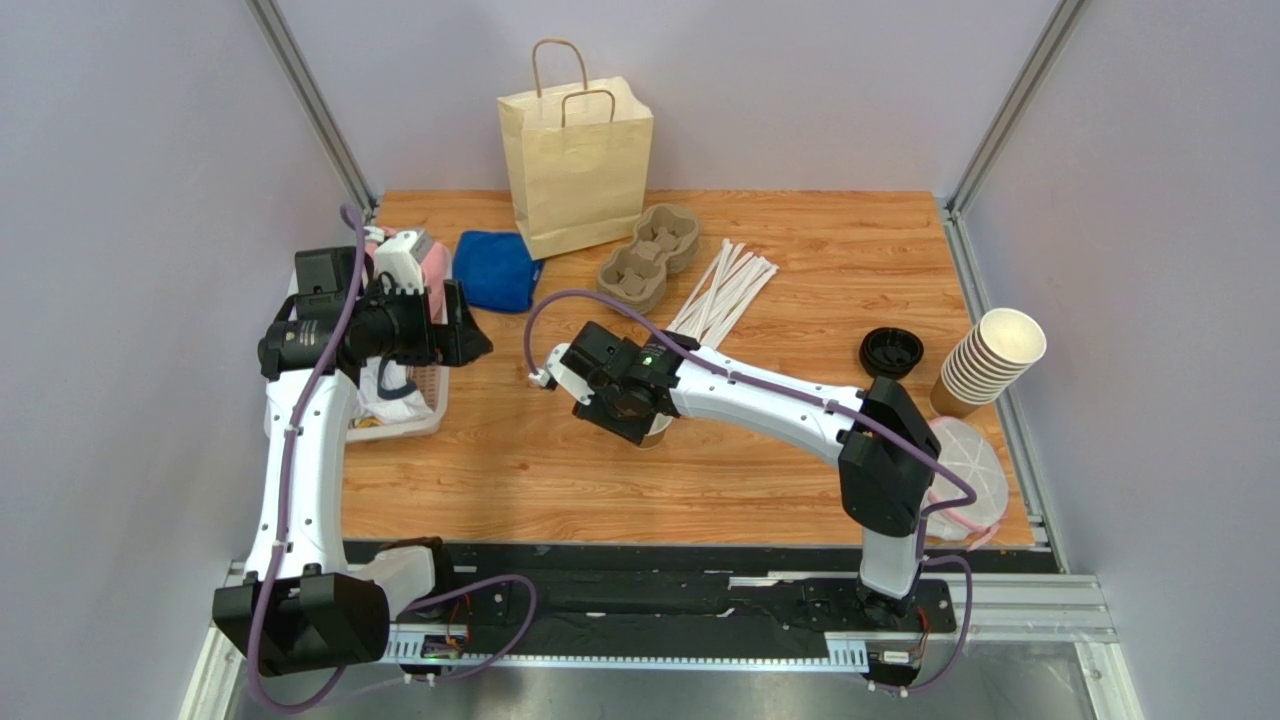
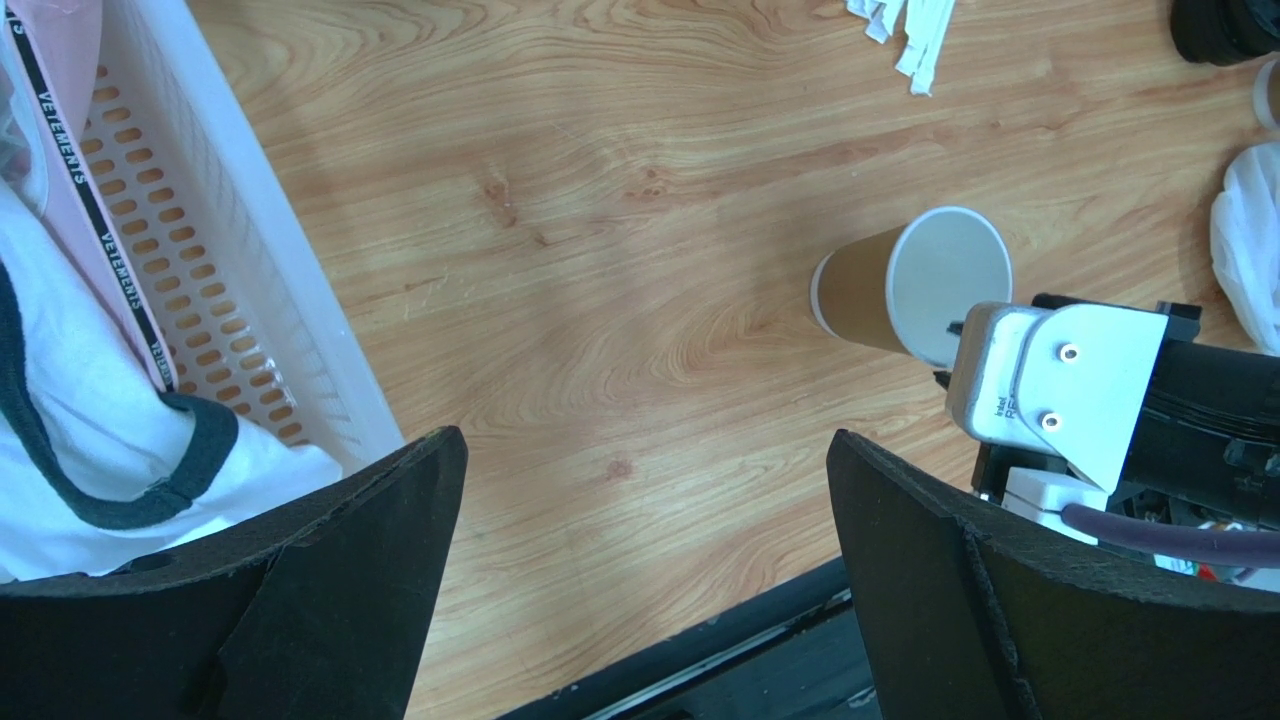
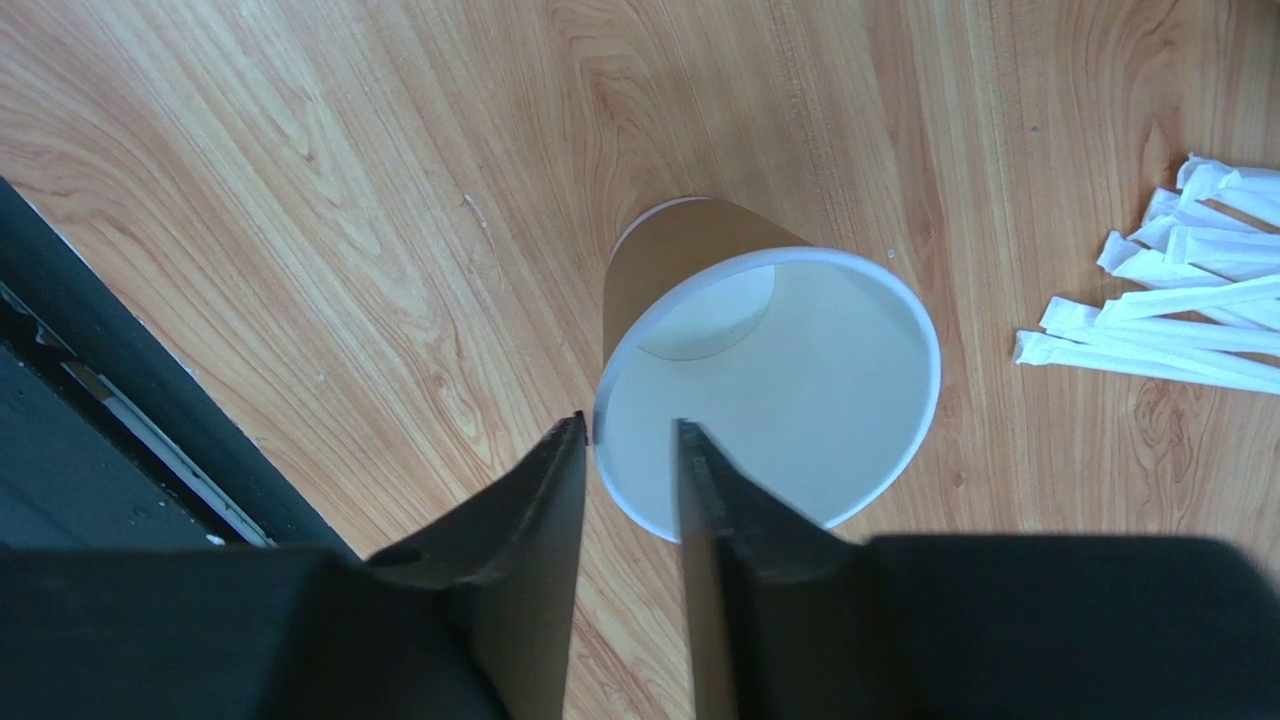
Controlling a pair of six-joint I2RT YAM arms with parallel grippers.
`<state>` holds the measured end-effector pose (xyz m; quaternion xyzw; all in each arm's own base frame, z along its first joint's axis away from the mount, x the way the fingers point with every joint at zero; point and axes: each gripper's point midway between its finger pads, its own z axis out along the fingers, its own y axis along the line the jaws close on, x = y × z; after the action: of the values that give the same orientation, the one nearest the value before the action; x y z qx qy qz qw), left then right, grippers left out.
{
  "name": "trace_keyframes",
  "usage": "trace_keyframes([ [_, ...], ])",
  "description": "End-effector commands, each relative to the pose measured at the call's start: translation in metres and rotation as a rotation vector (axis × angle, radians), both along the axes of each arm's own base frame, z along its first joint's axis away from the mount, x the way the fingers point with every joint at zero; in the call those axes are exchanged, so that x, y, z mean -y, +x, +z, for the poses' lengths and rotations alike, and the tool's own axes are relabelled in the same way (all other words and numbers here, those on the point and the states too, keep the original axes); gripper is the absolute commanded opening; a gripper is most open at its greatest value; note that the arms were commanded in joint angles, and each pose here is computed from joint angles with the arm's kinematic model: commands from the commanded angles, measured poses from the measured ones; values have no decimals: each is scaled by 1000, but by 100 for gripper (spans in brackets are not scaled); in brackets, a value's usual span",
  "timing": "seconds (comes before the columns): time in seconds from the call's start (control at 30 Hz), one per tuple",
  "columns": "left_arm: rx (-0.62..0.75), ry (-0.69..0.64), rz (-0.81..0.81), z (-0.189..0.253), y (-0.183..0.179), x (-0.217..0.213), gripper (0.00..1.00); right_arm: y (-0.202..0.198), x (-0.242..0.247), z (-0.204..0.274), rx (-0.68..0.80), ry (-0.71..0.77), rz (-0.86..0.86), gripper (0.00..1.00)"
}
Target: Pack the takeout coffee
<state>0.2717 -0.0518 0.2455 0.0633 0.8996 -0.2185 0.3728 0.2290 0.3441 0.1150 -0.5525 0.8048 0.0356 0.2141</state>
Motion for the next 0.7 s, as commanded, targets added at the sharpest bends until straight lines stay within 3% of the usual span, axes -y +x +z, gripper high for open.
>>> trace_keyframes([
  [0.0, 62, -12, -14, 20, 3, 4, 99, -2, -5, 18, 3, 57, -3, 39],
  [0.07, 67, -21, -20, 22, 1, 6, 99, -8, -6, 39, 6, 105, 15, 52],
  [0.27, 81, -23, -41, 30, -2, 8, 99, -20, 9, 108, -8, 261, 55, 72],
  [0.4, 107, -15, -46, 39, -1, 8, 99, 10, 56, 149, -2, 348, -74, 74],
  [0.5, 114, -38, -68, 43, 0, 12, 99, 54, 138, 169, -2, 393, -303, 74],
  [0.67, 123, -107, -187, 49, -3, 30, 99, 72, 247, 174, 81, 290, -482, 70],
])
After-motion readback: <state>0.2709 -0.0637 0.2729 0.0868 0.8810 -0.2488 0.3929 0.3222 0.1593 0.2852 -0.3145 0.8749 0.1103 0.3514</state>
